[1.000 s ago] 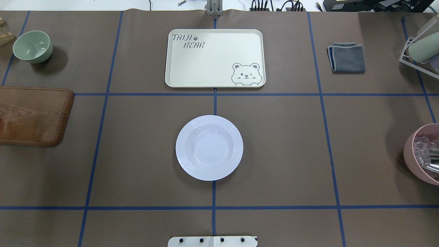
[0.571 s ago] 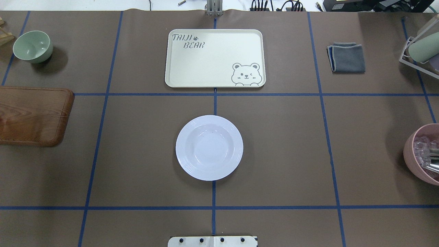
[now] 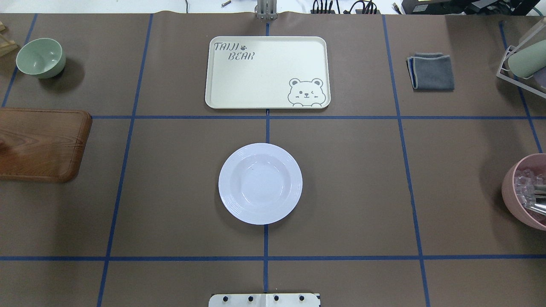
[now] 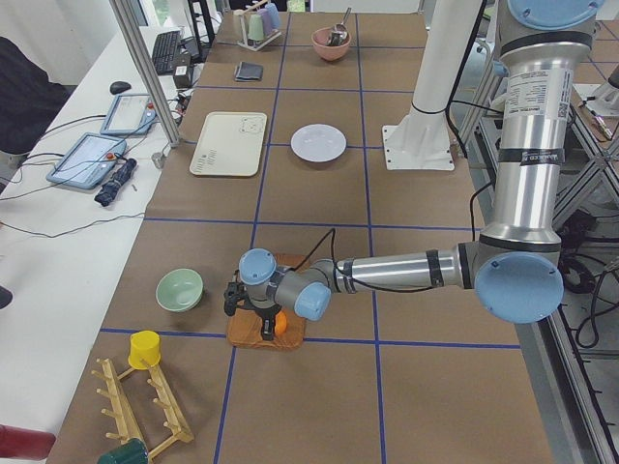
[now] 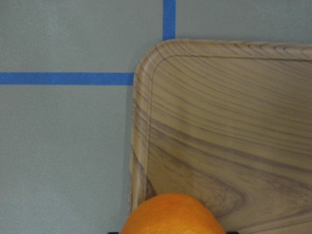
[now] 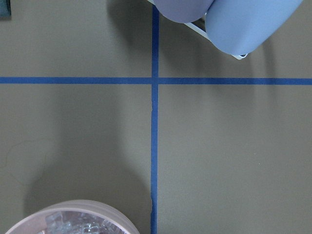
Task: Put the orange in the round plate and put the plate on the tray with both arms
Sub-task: 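Lower the left gripper over the orange on the wooden tray and grasp it, then carry the orange with the left gripper over the white plate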
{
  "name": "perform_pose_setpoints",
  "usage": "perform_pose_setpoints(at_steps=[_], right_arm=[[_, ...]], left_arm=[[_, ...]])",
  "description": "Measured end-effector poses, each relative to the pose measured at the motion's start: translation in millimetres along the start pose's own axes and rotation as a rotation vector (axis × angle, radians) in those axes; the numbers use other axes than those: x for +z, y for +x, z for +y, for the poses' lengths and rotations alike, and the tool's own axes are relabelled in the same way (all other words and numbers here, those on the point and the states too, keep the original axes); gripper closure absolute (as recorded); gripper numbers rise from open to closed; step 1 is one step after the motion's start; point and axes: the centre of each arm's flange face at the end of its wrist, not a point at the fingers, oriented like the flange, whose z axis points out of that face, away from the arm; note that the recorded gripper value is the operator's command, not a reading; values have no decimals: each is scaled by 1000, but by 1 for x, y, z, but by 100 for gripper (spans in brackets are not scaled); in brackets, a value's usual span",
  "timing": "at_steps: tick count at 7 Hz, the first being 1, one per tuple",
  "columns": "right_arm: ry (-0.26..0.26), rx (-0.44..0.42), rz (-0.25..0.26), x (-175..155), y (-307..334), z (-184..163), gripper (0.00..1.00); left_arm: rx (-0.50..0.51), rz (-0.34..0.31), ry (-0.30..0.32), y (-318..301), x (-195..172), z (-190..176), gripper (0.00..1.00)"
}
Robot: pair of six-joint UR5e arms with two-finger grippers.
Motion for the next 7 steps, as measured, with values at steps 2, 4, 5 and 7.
perform_pose_setpoints(at_steps=[2, 4, 5, 7], right_arm=[[0, -1, 2, 0, 0, 0, 0], [-1, -1, 3, 1, 1, 1, 0], [0, -2, 2, 0, 0, 2, 0], [4, -6, -3, -2, -2, 1, 0]], left_arm=[[-66, 11, -41, 119, -86, -42, 100], [-203, 28, -78, 296, -134, -67, 100], [-267, 45, -105, 389, -132, -57, 100], [-359, 80, -140, 544, -116, -9, 100]])
